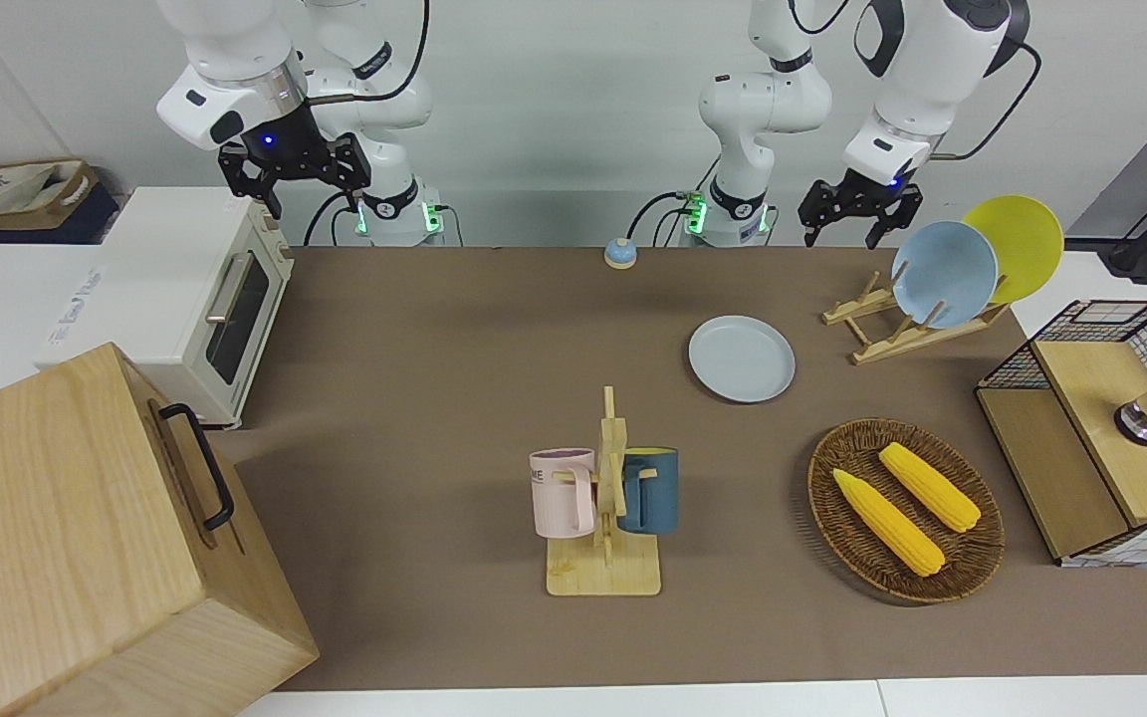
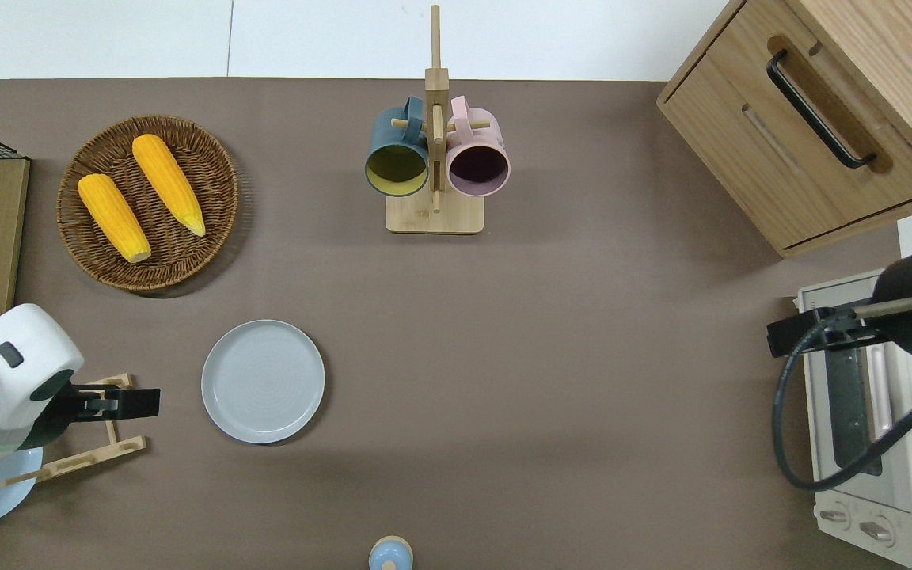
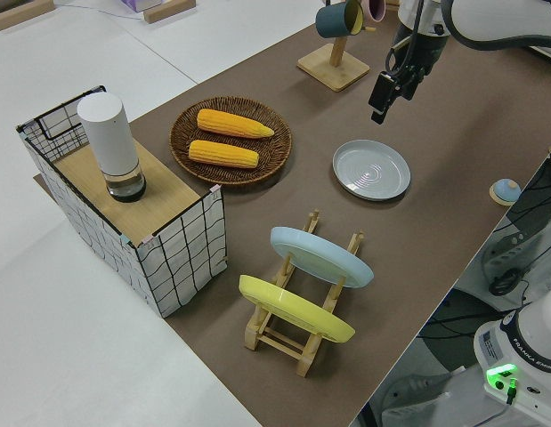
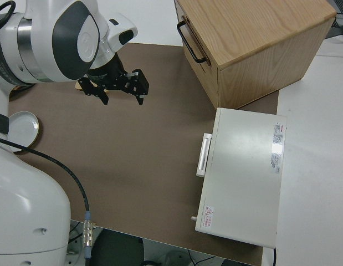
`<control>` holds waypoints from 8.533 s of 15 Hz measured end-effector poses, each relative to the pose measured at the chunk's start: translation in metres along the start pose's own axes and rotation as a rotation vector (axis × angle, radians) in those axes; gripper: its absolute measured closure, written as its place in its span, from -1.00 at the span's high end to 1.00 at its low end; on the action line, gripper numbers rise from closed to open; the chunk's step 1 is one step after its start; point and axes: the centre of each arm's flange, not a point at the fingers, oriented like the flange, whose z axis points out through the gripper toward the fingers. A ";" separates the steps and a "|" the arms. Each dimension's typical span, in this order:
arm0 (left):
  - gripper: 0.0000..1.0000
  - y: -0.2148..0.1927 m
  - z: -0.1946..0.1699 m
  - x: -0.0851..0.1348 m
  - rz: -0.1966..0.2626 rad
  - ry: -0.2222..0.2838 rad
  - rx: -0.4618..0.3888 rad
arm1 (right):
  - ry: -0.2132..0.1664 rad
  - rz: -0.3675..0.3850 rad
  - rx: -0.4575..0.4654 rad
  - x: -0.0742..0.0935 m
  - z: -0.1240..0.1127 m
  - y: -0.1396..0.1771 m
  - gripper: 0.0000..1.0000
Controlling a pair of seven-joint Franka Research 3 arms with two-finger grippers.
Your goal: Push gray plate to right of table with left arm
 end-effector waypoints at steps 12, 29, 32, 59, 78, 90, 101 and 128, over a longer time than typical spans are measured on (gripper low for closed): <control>0.99 -0.002 0.064 0.000 -0.006 0.031 0.002 | 0.000 0.000 0.000 0.000 0.000 0.000 0.97; 0.99 -0.005 0.124 0.004 -0.018 0.035 0.005 | 0.000 0.000 0.000 0.000 0.000 0.000 0.97; 0.99 -0.006 0.134 0.006 -0.022 0.035 0.006 | 0.000 0.000 0.000 0.000 0.000 0.000 0.97; 0.99 -0.010 0.231 0.002 -0.042 0.064 0.015 | 0.000 0.000 0.000 0.000 0.000 0.000 0.97; -0.95 -0.010 0.230 0.002 -0.042 0.068 0.015 | 0.000 0.000 0.000 0.000 0.000 0.000 0.97; -0.98 0.030 0.231 0.001 -0.085 0.068 0.007 | 0.000 0.000 0.000 0.000 0.000 0.000 0.97; -0.98 0.091 0.233 -0.007 -0.127 0.067 -0.004 | 0.000 0.000 0.000 0.000 0.000 0.000 0.97; -0.98 0.289 0.241 -0.013 -0.268 0.067 -0.071 | 0.000 0.000 0.000 0.000 0.000 0.000 0.97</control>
